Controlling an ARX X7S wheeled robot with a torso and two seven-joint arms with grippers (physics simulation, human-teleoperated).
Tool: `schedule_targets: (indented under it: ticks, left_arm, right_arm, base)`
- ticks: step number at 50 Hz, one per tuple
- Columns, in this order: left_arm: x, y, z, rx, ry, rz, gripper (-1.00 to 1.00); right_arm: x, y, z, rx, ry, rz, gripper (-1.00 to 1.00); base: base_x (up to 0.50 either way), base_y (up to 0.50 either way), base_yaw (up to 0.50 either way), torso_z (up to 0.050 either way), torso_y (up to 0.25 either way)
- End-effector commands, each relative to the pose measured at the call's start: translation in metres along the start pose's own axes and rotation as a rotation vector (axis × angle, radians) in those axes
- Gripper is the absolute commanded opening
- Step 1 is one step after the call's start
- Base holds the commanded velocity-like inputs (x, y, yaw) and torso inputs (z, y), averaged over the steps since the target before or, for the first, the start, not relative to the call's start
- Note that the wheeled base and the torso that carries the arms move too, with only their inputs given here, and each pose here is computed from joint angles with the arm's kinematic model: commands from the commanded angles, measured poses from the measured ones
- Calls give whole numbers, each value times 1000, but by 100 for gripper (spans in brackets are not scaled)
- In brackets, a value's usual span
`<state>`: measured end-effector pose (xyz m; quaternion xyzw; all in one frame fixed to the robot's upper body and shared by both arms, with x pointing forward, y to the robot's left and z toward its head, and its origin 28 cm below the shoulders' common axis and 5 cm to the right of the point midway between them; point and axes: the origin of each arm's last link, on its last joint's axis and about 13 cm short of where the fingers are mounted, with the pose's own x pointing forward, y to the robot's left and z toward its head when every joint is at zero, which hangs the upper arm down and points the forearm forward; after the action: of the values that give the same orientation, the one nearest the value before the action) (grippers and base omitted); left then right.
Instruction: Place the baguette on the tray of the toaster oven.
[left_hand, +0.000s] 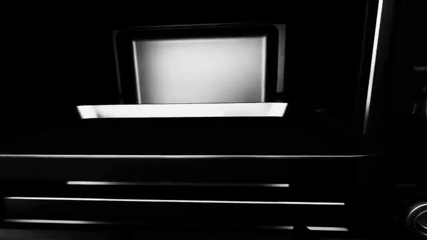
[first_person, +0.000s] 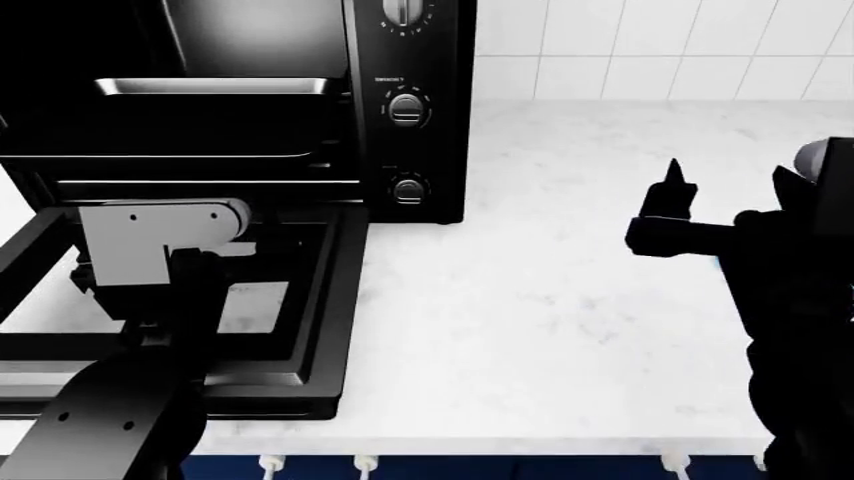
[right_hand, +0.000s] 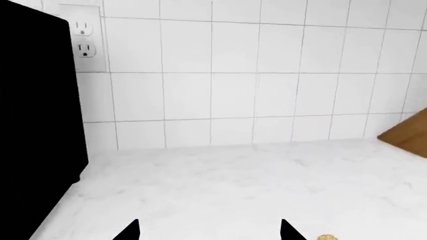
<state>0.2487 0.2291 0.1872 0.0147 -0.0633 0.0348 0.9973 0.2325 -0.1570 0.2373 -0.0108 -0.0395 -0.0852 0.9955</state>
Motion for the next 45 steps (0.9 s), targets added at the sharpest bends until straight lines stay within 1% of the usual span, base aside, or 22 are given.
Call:
schedule_targets:
  ticks: [1, 3, 4, 8, 12, 16, 19, 24, 26, 33, 45]
  left_arm:
    - [0, 2, -4, -20, 28, -14, 100]
    - [0, 3, -4, -19, 29, -13, 100]
    - [1, 3, -4, -20, 30, -12, 100]
    - [1, 3, -5, -20, 33, -11, 100]
    - [2, 3, -4, -23, 32, -8, 100]
    - [2, 3, -5, -22, 33, -8, 100]
    - [2, 3, -6, -22, 33, -9, 100]
    - [2, 2, -5, -18, 33, -10, 100]
    - [2, 2, -6, -17, 33, -11, 100]
    - [3, 2, -7, -14, 36, -10, 100]
    - [2, 2, -9, -11, 39, -12, 100]
  right_arm:
    - [9, -27, 15, 104, 28, -78, 100]
    - [11, -30, 18, 97, 30, -89, 100]
    - [12, -30, 19, 70, 44, -95, 100]
    - [17, -36, 21, 94, 55, -115, 100]
    - [24, -43, 22, 73, 88, -145, 100]
    - [27, -48, 24, 83, 83, -177, 100]
    - [29, -53, 22, 109, 112, -191, 100]
    - [36, -60, 22, 103, 155, -205, 100]
    - [39, -61, 24, 88, 164, -212, 100]
    - [45, -66, 20, 109, 208, -233, 100]
    - [50, -69, 17, 113, 295, -250, 100]
  base:
    - [0, 0, 0, 0, 0]
    - [0, 0, 0, 0, 0]
    - [0, 0, 0, 0, 0]
    - [0, 0, 0, 0, 0]
    - [0, 0, 0, 0, 0]
    - [0, 0, 0, 0, 0]
    - [0, 0, 0, 0, 0]
    - [0, 0, 0, -3, 0]
    - [0, 0, 0, 0, 0]
    - [0, 0, 0, 0, 0]
    - [0, 0, 0, -1, 0]
